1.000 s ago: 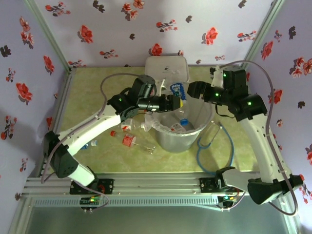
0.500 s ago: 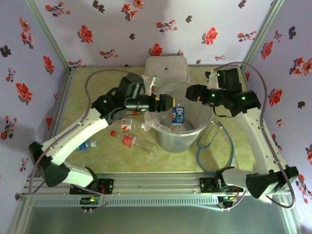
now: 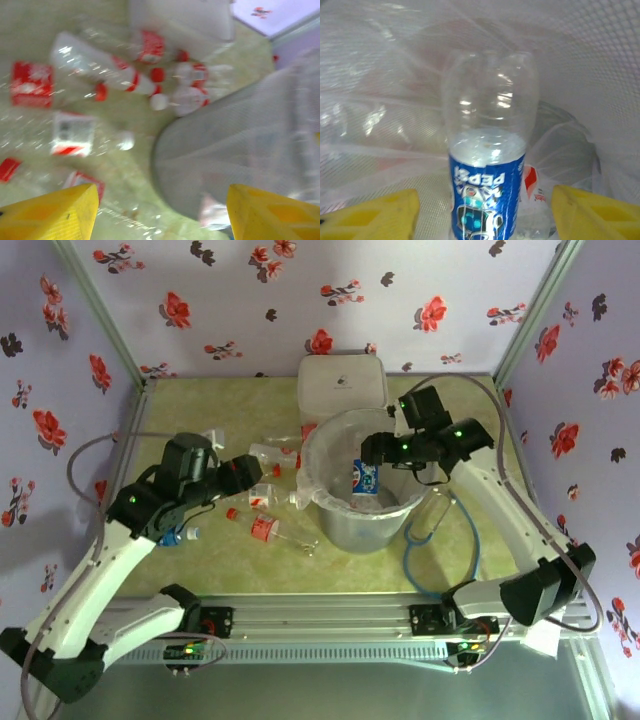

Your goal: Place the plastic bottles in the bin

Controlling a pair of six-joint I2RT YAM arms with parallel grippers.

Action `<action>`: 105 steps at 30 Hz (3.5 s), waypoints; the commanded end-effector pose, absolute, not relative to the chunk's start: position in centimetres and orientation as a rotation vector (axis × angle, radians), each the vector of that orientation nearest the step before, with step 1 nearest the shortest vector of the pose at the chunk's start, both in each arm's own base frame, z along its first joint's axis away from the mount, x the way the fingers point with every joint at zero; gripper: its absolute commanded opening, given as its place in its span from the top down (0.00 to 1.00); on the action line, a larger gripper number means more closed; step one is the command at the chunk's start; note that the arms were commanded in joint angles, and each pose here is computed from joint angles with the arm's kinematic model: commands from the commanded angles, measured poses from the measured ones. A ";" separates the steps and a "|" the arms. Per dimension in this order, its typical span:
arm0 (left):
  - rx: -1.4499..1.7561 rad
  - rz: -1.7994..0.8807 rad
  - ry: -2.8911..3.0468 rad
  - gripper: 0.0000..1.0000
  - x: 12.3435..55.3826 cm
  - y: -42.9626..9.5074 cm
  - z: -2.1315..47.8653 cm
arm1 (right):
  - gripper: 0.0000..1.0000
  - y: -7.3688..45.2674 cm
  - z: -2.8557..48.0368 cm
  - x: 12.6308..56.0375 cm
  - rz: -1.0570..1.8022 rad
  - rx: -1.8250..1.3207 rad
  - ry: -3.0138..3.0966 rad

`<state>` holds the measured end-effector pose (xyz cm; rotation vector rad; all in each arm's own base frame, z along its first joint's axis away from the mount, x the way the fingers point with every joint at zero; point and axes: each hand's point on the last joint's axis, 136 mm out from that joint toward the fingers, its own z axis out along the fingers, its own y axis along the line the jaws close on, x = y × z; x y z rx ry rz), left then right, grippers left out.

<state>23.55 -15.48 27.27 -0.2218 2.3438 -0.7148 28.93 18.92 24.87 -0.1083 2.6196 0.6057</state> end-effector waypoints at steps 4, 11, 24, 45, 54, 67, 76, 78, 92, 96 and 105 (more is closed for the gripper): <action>-0.413 -0.602 2.365 0.32 22.3 -11.7 24.4 | 0.25 20.4 22.2 30.8 0.526 -0.056 2.614; -0.426 -0.554 2.403 0.32 22.2 -11.2 22.5 | 0.45 22.0 21.6 30.4 0.612 -0.069 2.626; -0.393 -0.534 2.431 0.32 22.9 -11.6 21.9 | 0.59 25.3 21.0 25.4 0.795 -0.284 2.788; -0.407 -0.548 2.423 0.32 23.7 -11.9 21.2 | 0.64 24.8 17.0 27.5 0.677 -0.052 2.655; -0.381 -0.625 2.392 0.32 25.0 -13.4 22.0 | 0.64 25.1 26.0 25.4 0.885 -0.226 2.417; -0.348 -0.716 2.321 0.33 26.2 -14.8 23.8 | 0.79 27.1 30.5 21.9 0.942 -0.872 1.752; -0.344 -0.711 2.333 0.33 26.5 -15.0 23.5 | 0.35 26.7 29.6 21.4 0.849 -0.968 1.649; -0.348 -0.698 2.345 0.32 26.3 -14.7 23.4 | 0.25 26.4 30.0 21.5 0.821 -0.970 1.655; -0.700 -0.228 2.492 0.19 19.5 -4.5 19.6 | 0.01 24.2 35.2 25.3 0.645 -0.758 1.731; -0.871 -0.144 2.412 0.01 18.5 -1.9 18.6 | 0.01 22.5 36.0 27.7 0.588 -0.584 1.834; -1.349 -0.084 2.219 0.00 19.1 2.9 13.2 | 0.01 19.5 35.6 29.9 0.544 -0.411 1.979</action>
